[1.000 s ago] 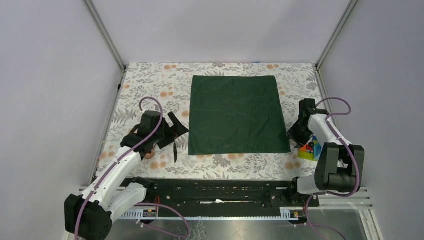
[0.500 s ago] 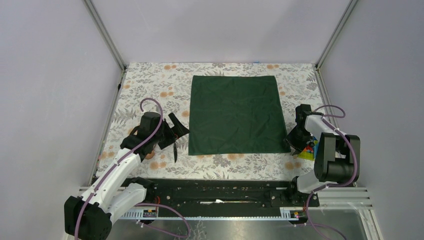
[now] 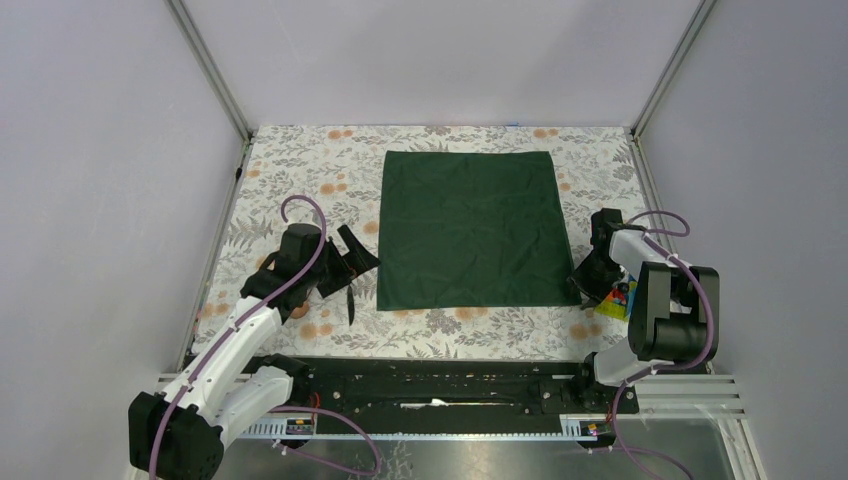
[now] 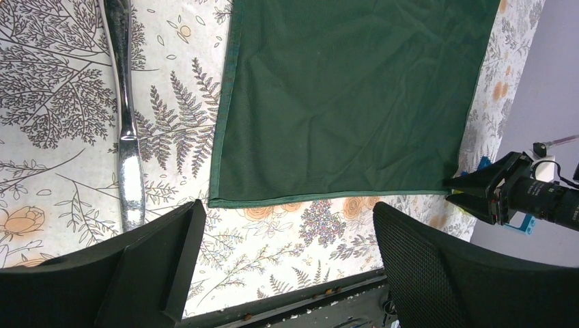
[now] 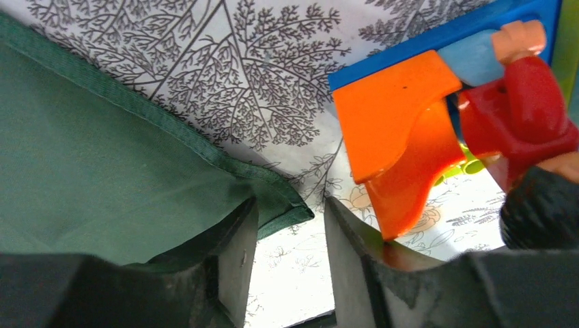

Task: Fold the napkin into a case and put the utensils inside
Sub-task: Pick up the flattened napkin from the center of the board.

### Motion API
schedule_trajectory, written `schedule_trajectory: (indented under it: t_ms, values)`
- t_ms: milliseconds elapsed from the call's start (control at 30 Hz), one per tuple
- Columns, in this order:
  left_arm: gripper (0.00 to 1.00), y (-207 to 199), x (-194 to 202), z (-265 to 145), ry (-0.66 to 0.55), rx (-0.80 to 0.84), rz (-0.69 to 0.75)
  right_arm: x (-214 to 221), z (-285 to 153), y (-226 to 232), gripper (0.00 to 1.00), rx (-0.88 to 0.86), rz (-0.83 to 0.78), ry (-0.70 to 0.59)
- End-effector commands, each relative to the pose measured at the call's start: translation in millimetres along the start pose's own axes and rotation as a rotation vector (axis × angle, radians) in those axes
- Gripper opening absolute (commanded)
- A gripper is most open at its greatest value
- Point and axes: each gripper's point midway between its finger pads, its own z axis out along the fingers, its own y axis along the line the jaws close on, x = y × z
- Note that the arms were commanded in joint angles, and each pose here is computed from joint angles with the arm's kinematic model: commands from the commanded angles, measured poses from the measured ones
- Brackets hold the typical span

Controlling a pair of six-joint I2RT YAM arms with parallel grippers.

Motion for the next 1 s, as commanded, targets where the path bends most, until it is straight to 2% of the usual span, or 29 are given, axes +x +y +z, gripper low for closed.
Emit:
schedule_trajectory:
  t_ms: [0,300,467,567,800,967]
  values:
    - [0.99,-7.0,-3.2,-0.3,-0.013,0.041,0.012,-4.8,17.1,-0.5,0.44,0.003,0.01,-0.035]
    - [0.99,-1.8,4.2,4.1,0.02,0.01,-0.055,-6.8,20.9,5.0,0.0,-0.053,0.006,-0.079]
    - [0.99,21.0,33.4,19.9,0.144,-0.193,-0.119,-5.3,6.4,10.9,0.0,-0.105,-0.003,-0.091]
    - [0.96,23.9,46.8,27.3,0.168,-0.263,-0.173,-1.9,-3.7,13.7,0.0,-0.139,-0.005,-0.1]
    - [0.87,31.1,55.1,39.3,0.111,-0.369,-0.32,1.1,-25.0,14.9,0.0,-0.193,0.004,-0.14]
    - [0.86,30.5,56.4,44.2,0.08,-0.441,-0.35,-6.0,-49.1,15.2,0.0,-0.232,0.005,-0.204]
